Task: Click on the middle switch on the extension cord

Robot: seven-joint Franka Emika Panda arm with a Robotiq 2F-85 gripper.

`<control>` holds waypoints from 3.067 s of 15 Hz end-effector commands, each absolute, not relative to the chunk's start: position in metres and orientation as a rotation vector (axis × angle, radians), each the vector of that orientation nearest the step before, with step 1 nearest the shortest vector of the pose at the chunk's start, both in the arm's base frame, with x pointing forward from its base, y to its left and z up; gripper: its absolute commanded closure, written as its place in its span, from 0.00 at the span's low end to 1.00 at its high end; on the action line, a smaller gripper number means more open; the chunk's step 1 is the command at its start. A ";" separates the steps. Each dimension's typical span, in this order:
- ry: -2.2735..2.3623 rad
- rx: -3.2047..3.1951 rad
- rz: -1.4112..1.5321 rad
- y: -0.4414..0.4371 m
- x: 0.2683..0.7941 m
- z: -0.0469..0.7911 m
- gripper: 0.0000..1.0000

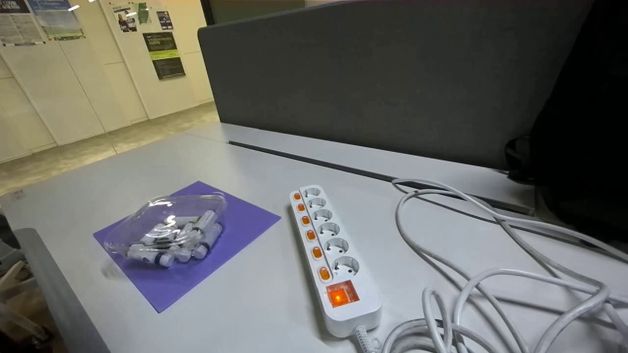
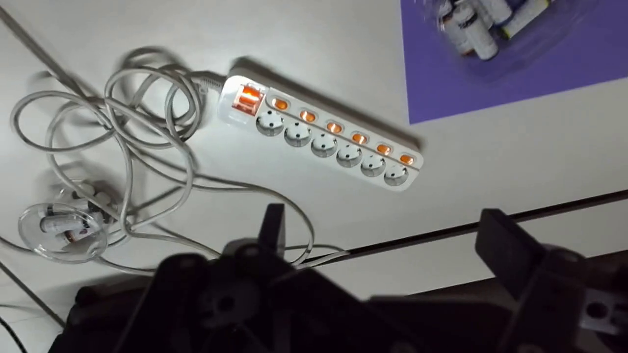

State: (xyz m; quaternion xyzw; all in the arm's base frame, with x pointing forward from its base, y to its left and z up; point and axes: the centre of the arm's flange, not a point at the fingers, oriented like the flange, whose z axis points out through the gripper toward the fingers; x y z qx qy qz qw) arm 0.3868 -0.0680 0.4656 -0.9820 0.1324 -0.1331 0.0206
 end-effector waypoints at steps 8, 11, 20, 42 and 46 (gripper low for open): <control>0.631 -3.077 -0.142 -0.072 0.470 0.325 0.00; 0.647 -3.111 -0.054 -0.086 0.494 0.295 0.00; 0.635 -3.179 0.026 -0.090 0.490 0.265 0.00; 0.900 -3.116 -0.173 -0.052 0.539 0.153 1.00; 0.954 -3.082 -0.190 -0.052 0.543 0.147 1.00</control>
